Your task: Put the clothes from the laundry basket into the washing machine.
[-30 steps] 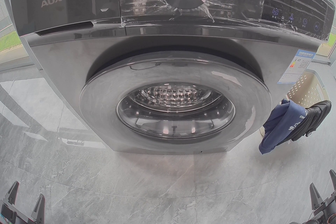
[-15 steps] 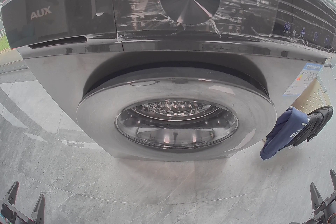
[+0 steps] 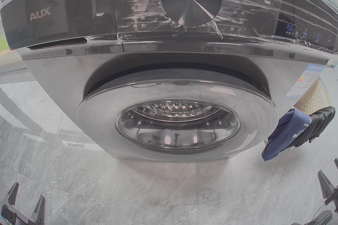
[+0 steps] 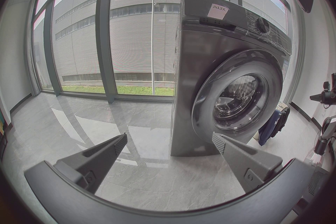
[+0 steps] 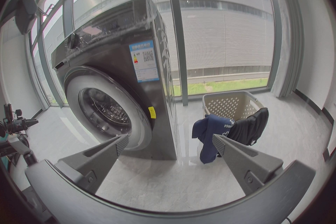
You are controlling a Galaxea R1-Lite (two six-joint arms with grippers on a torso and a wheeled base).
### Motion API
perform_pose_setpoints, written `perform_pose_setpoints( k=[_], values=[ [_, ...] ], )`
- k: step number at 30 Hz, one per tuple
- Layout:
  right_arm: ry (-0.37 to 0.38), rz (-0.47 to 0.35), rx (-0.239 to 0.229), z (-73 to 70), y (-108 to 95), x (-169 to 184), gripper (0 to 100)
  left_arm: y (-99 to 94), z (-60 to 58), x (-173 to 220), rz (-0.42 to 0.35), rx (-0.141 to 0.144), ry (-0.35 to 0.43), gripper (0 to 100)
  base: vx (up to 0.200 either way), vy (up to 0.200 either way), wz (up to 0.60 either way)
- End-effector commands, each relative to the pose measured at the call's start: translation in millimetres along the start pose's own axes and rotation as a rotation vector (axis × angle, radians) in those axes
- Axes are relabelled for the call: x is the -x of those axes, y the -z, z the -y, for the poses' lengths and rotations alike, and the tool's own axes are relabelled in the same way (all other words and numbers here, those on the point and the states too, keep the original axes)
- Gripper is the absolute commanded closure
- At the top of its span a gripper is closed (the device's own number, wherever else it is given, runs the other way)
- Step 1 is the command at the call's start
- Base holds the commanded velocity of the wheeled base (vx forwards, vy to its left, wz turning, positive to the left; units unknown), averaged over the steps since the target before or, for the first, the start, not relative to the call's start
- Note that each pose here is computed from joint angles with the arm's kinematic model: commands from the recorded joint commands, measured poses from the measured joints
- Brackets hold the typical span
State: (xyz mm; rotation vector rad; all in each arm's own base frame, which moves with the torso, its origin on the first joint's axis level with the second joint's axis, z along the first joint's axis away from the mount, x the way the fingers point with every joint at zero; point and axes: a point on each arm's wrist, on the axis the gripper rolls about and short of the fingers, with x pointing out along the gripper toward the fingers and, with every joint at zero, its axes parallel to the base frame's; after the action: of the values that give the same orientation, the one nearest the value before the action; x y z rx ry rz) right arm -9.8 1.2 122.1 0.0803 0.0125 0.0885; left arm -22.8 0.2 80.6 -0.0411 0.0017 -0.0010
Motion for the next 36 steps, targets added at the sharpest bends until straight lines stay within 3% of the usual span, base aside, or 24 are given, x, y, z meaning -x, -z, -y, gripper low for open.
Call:
perform_pose_setpoints(
  k=[1,5,13,19,30,36],
  values=[
    [-0.123,-0.362,-0.007,-5.0,-11.2,-75.5,0,4.3,-0.2,-0.1,-0.001,0.000,0.000,0,0.000,0.000,0.00],
    [-0.250,-0.353,0.013,-20.2,-19.4,-102.2,0,4.3,-0.2,-0.1,-0.001,0.000,0.000,0,0.000,0.000,0.00],
    [-0.269,-0.368,0.034,-35.1,-37.4,-145.4,0,4.3,-0.2,-0.1,-0.001,0.000,0.000,0,0.000,0.000,0.00],
    [-0.334,-0.359,0.041,-51.1,-50.3,-167.4,0,4.3,-0.2,-0.1,-0.001,0.000,0.000,0,0.000,0.000,0.00],
    [-0.395,-0.348,0.047,-68.8,-57.0,-191.3,0,4.3,-0.2,-0.1,-0.001,0.000,0.000,0,0.000,0.000,0.00],
    [-0.476,-0.351,0.035,-72.2,-48.5,-197.6,0,4.4,-0.2,0.0,0.000,0.000,0.000,0,0.000,0.000,0.00]
  ],
)
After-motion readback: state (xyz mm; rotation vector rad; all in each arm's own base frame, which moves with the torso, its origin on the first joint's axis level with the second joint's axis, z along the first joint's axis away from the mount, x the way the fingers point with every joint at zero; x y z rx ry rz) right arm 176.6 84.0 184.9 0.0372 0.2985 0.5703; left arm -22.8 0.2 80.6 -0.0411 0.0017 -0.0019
